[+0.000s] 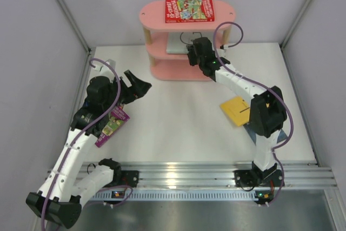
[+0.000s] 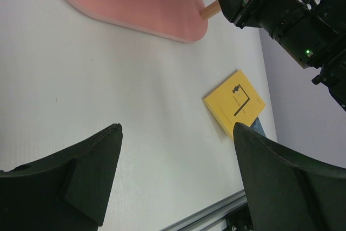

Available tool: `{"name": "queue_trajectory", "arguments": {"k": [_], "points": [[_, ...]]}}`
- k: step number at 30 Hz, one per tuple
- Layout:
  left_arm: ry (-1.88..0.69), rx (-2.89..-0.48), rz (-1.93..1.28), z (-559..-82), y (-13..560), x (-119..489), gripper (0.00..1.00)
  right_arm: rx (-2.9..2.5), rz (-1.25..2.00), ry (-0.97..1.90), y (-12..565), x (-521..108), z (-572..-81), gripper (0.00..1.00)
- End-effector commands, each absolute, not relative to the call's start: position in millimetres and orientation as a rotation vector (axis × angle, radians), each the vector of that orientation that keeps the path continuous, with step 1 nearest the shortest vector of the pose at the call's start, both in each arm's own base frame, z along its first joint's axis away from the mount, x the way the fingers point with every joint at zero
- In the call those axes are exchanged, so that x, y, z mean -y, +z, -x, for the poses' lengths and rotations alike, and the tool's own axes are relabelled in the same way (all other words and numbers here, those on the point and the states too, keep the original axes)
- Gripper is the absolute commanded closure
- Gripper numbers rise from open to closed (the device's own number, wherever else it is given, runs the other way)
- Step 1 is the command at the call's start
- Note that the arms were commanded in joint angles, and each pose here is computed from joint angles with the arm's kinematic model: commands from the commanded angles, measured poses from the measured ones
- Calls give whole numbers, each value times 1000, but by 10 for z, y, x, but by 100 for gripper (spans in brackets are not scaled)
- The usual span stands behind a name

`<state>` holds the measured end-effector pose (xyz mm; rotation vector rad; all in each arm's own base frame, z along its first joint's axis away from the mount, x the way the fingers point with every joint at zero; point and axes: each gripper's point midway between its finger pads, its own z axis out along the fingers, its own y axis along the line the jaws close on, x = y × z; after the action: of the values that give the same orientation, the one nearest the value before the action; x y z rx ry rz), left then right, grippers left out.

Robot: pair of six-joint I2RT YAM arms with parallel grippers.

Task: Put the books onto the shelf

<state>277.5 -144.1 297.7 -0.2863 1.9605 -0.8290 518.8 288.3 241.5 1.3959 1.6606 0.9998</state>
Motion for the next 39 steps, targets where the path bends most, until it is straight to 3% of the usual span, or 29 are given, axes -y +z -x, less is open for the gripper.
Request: {"name": "queue_trajectory", "arguments": {"k": [1,8,17,27,39], "points": [[-839,-1918,281,-2767,3102,1424,12,-1609,-1343,1078,2878,-2860,-5228,57],[-838,-1911,279,-2744,3132,1414,12,-1633,-1367,1032,2796,-2789,-5172,57],[-845,-1908,280,-2734,3149,1420,12,-1624,-1373,1023,2813,-2734,-5146,66],[-841,-1910,282,-2741,3137,1414,12,-1651,-1389,1012,2671,-2741,-5166,83],[-835,-1906,279,-2751,3154,1407,12,-1613,-1413,1094,2645,-2861,-5255,84]]}}
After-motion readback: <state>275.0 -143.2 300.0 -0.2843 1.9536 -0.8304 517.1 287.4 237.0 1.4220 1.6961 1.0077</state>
